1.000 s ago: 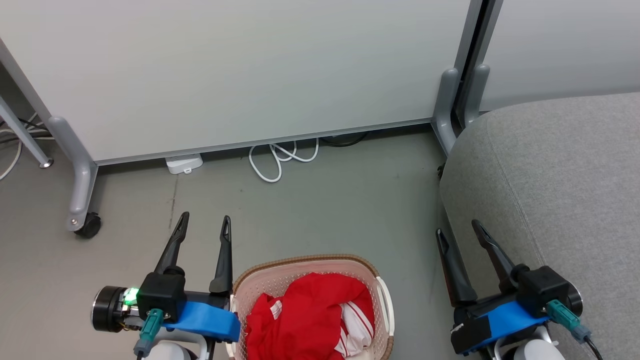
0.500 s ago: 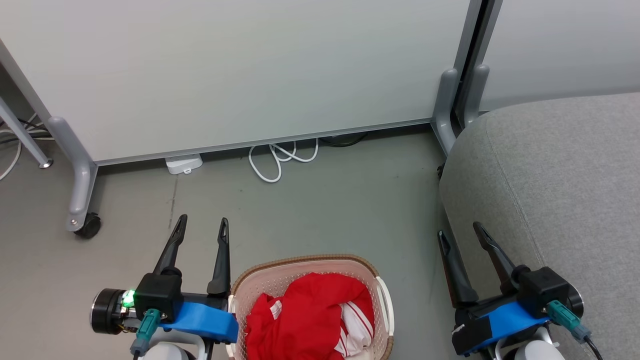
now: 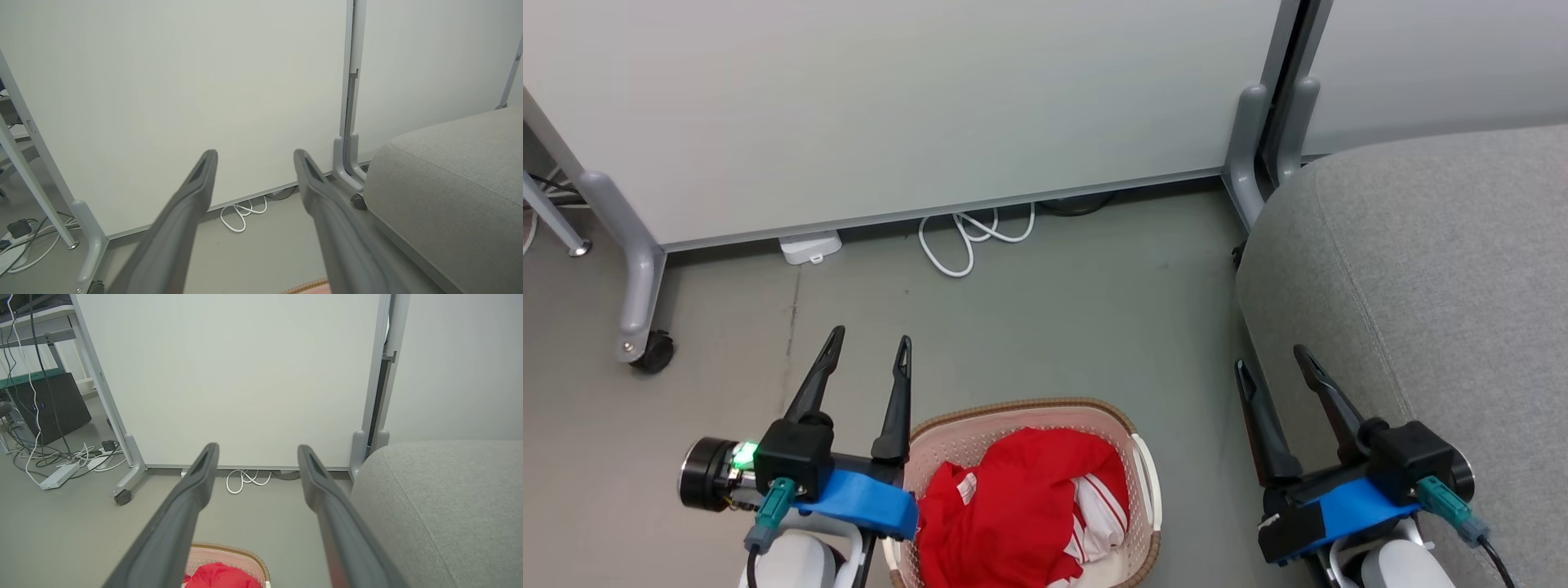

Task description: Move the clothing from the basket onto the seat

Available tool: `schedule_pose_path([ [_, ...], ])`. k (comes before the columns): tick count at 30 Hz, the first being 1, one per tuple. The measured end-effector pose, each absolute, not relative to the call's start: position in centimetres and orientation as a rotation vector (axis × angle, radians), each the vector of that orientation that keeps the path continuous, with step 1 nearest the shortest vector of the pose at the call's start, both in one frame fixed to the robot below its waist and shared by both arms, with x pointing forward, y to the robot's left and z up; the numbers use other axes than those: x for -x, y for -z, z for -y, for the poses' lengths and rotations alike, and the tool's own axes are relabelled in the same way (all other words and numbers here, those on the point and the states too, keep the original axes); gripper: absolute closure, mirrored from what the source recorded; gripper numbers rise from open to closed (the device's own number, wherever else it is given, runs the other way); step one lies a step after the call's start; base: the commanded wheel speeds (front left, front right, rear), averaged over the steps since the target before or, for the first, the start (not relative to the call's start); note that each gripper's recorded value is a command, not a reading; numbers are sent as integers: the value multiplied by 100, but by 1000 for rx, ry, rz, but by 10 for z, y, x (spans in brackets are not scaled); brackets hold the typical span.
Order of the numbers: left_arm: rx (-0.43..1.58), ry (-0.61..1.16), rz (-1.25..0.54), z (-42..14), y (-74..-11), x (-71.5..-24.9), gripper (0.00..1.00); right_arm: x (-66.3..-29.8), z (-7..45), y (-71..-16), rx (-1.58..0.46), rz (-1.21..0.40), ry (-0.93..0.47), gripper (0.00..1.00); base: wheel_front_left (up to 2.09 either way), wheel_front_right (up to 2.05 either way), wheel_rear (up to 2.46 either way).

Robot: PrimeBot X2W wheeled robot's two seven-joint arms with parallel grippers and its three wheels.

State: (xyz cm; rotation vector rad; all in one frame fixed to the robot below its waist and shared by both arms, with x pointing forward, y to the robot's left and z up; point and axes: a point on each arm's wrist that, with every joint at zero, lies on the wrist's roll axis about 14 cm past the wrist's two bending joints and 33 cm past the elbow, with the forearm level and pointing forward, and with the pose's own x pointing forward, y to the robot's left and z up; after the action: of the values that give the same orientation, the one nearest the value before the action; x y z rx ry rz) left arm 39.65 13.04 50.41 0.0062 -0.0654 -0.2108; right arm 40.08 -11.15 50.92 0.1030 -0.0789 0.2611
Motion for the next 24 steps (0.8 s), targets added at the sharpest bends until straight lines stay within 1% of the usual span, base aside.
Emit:
schedule_pose_path([
  [9,-75,349,4,-104,-480,-437,0,-427,122,-511,-101,98,-233,0,0,0,0],
  [17,-136,531,-156,-67,-414,-468,0,-458,138,-502,-87,99,-195,0,0,0,0],
  [24,-177,693,-335,-39,-340,-470,0,-478,153,-482,-69,70,-163,0,0,0,0],
])
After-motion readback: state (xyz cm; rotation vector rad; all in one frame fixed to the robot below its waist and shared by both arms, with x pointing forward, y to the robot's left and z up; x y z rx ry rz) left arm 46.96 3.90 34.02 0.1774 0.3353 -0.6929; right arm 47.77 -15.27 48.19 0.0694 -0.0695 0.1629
